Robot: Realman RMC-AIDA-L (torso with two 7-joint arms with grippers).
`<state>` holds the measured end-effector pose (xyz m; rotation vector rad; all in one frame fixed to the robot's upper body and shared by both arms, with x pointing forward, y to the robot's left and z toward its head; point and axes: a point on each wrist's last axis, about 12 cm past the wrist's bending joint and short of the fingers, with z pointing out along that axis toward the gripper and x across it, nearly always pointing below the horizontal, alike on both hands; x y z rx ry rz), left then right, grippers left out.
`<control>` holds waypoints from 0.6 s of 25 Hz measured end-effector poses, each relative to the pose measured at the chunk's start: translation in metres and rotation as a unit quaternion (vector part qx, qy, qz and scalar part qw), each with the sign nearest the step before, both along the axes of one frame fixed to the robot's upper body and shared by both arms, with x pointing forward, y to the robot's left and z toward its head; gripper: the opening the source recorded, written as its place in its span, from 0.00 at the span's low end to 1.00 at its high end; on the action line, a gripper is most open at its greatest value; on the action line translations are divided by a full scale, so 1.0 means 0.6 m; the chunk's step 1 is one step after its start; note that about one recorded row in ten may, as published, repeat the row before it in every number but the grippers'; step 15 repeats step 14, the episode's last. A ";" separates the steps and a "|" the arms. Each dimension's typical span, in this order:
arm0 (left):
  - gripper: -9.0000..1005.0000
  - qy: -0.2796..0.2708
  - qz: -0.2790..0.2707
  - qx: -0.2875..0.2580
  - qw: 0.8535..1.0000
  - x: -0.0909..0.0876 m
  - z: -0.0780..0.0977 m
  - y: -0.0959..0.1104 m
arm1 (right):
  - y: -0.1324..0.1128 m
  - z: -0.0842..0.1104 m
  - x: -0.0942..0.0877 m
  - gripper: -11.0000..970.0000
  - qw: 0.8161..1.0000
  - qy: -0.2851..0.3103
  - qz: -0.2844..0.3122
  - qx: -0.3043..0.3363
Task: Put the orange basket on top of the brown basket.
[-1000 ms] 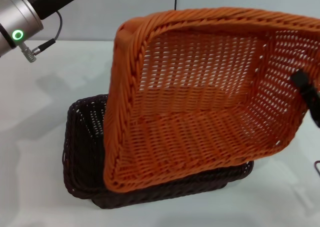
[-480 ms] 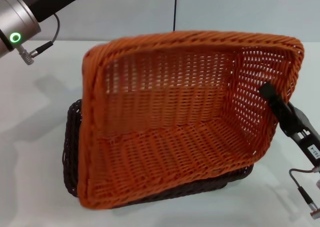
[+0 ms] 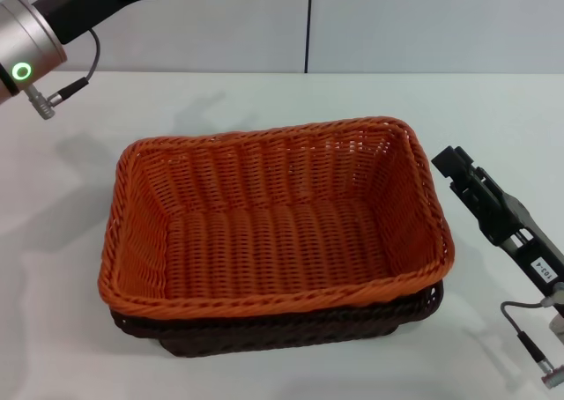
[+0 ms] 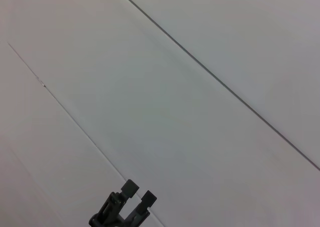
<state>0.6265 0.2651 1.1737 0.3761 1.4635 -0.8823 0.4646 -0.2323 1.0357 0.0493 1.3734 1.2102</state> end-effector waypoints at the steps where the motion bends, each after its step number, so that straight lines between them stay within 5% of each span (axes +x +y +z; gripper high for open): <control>1: 0.86 0.001 0.001 0.000 1.000 0.000 -0.001 0.001 | -0.001 0.000 0.000 0.45 1.000 0.000 0.000 0.001; 10: 0.86 -0.005 0.032 -0.020 0.999 -0.011 -0.002 0.035 | -0.074 0.028 0.005 0.58 0.996 -0.077 -0.046 -0.027; 13: 0.86 -0.025 0.052 -0.036 0.998 -0.029 -0.005 0.064 | -0.165 0.059 0.014 0.58 0.975 -0.135 -0.155 -0.082; 15: 0.86 -0.032 0.056 -0.040 0.997 -0.035 -0.006 0.072 | -0.187 0.067 0.016 0.58 0.967 -0.147 -0.187 -0.096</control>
